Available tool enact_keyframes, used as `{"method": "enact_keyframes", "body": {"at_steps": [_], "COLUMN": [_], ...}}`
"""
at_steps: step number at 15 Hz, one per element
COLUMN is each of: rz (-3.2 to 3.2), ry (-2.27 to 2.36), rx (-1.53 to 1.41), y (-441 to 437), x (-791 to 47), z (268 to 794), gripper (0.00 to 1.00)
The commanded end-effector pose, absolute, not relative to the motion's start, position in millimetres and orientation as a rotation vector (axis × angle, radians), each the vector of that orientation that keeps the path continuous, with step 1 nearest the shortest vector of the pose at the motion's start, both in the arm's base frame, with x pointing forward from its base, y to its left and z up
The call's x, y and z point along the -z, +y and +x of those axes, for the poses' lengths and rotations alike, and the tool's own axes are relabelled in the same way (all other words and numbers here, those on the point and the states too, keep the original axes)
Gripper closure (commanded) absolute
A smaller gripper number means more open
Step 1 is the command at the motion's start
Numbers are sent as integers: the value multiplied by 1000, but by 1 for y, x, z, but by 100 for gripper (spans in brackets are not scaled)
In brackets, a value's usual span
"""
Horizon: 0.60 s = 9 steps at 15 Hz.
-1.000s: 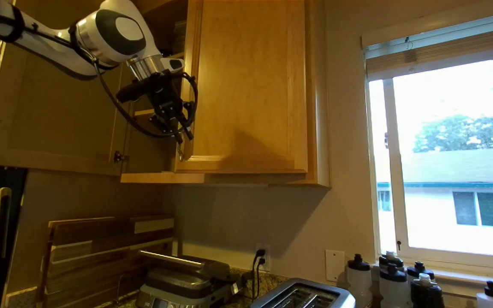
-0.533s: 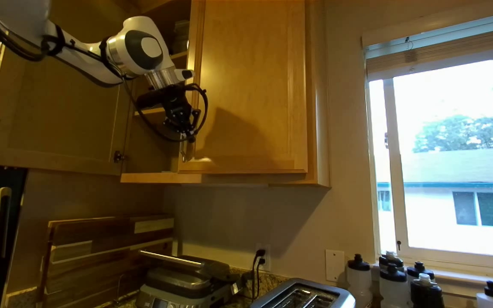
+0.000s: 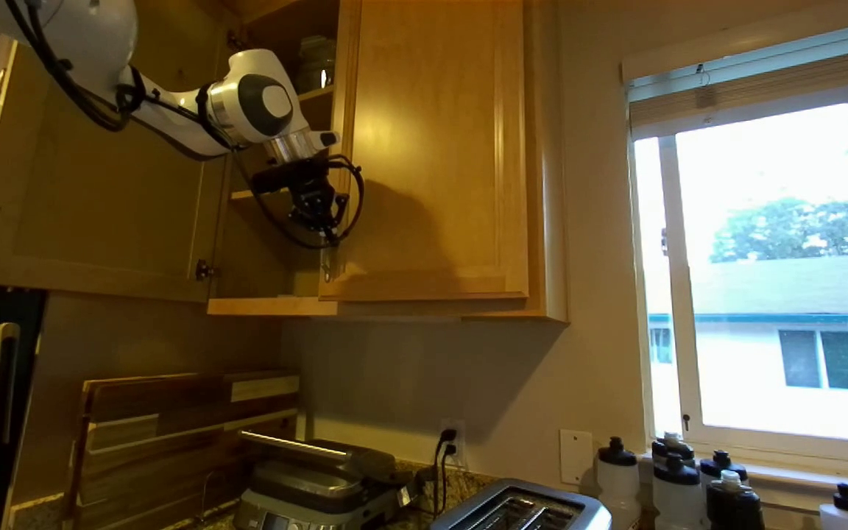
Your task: Close the top cabinet
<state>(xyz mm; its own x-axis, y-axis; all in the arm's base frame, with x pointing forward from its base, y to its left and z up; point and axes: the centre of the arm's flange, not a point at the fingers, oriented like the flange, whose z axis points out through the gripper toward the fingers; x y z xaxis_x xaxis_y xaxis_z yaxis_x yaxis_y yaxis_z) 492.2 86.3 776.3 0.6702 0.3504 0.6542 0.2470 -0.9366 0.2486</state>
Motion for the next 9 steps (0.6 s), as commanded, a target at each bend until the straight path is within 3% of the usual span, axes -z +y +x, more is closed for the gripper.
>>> {"method": "enact_keyframes", "body": {"at_steps": [1,3,4,6,9], "rz": [2715,2721,2735,2735,2733], "ry": [513,513,499,492,486], "rx": [-1165,-1147,-1108,-1043,-940], "y": [99,99,97,93,86], "x": [-787,-784,-781,-772,-759], "z": [507,510,508,500,484], "gripper": [97,97,72,69,51]}}
